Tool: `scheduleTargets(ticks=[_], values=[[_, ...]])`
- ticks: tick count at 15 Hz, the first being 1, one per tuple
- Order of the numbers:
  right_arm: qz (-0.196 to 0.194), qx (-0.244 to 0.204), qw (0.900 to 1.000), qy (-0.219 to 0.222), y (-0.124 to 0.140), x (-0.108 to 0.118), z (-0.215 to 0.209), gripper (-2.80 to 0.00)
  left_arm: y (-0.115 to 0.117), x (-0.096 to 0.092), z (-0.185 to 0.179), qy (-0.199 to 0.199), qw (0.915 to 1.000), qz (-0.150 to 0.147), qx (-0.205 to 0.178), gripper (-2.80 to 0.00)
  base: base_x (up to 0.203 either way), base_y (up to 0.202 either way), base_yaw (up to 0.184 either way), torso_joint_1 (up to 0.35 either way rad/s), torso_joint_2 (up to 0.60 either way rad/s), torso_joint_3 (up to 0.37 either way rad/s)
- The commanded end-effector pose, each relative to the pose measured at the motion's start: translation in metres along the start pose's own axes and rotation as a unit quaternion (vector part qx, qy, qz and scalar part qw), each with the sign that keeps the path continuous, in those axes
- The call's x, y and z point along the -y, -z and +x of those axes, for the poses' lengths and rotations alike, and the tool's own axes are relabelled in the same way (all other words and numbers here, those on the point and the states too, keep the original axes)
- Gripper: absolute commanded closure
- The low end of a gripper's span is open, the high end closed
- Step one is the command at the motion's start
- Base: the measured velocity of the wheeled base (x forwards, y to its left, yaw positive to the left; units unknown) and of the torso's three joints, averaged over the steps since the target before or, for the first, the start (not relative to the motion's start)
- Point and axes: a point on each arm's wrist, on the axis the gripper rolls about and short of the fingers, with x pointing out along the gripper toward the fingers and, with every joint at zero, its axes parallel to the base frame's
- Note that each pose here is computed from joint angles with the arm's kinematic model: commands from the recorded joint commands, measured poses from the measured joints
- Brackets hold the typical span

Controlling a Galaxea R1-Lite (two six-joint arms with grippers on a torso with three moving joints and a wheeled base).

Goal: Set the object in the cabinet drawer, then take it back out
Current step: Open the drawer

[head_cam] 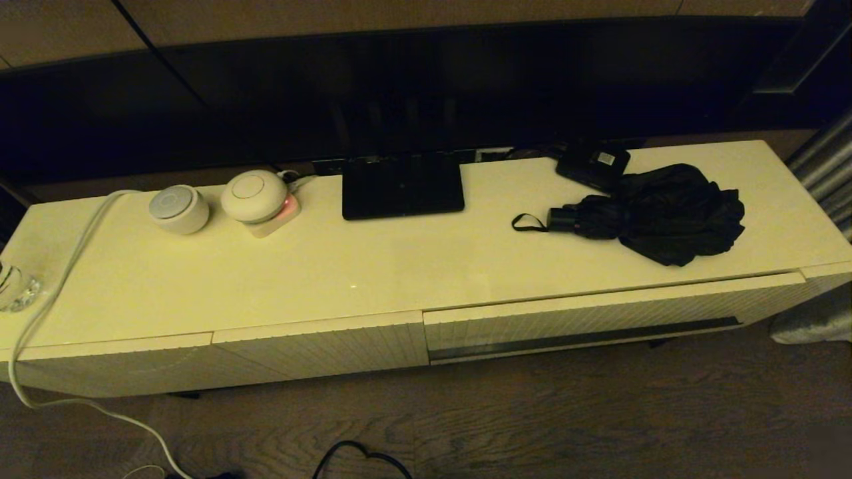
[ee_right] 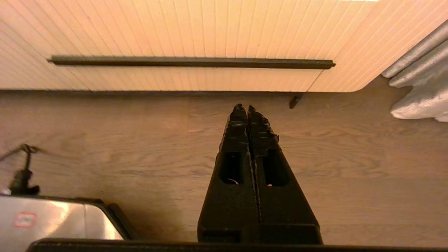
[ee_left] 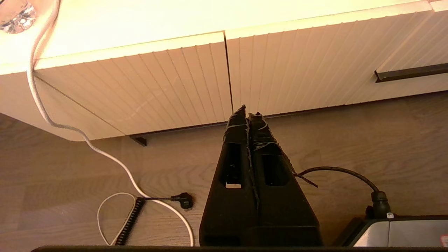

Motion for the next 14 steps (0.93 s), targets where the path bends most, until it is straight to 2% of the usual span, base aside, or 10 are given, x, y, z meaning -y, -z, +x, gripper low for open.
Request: scheduleTargets(ticks=[1, 4, 6, 8, 11, 14], values=[[-0.011, 0.016, 1.0, -0.002, -0.018, 0.001, -0.006, 0.0, 0.001, 0.0, 0.0, 0.0, 1.0, 0.0, -0.001, 0.0, 0.0, 0.0, 0.0, 0.0, 0.0, 0.0], [-0.011, 0.015, 1.0, -0.013, -0.072, 0.003, -0.017, 0.0, 0.001, 0.0, 0.0, 0.0, 1.0, 0.0, -0.001, 0.0, 0.0, 0.0, 0.0, 0.0, 0.0, 0.0], [-0.011, 0.004, 0.999, -0.031, -0.113, 0.004, -0.01, 0.0, 0.001, 0.0, 0.0, 0.0, 1.0, 0.0, -0.001, 0.0, 0.0, 0.0, 0.0, 0.0, 0.0, 0.0], [-0.015, -0.021, 0.998, -0.052, -0.142, 0.005, 0.008, 0.0, 0.001, 0.0, 0.0, 0.0, 1.0, 0.0, -0.001, 0.0, 0.0, 0.0, 0.0, 0.0, 0.0, 0.0], [-0.072, -0.067, 0.99, -0.1, -0.174, 0.006, 0.051, 0.0, 0.001, 0.0, 0.0, 0.0, 1.0, 0.0, -0.001, 0.0, 0.0, 0.0, 0.0, 0.0, 0.0, 0.0], [-0.154, -0.116, 0.968, -0.159, -0.19, 0.004, 0.106, 0.0, 0.001, 0.0, 0.0, 0.0, 1.0, 0.001, -0.001, 0.0, 0.0, 0.0, 0.0, 0.0, 0.0, 0.0]])
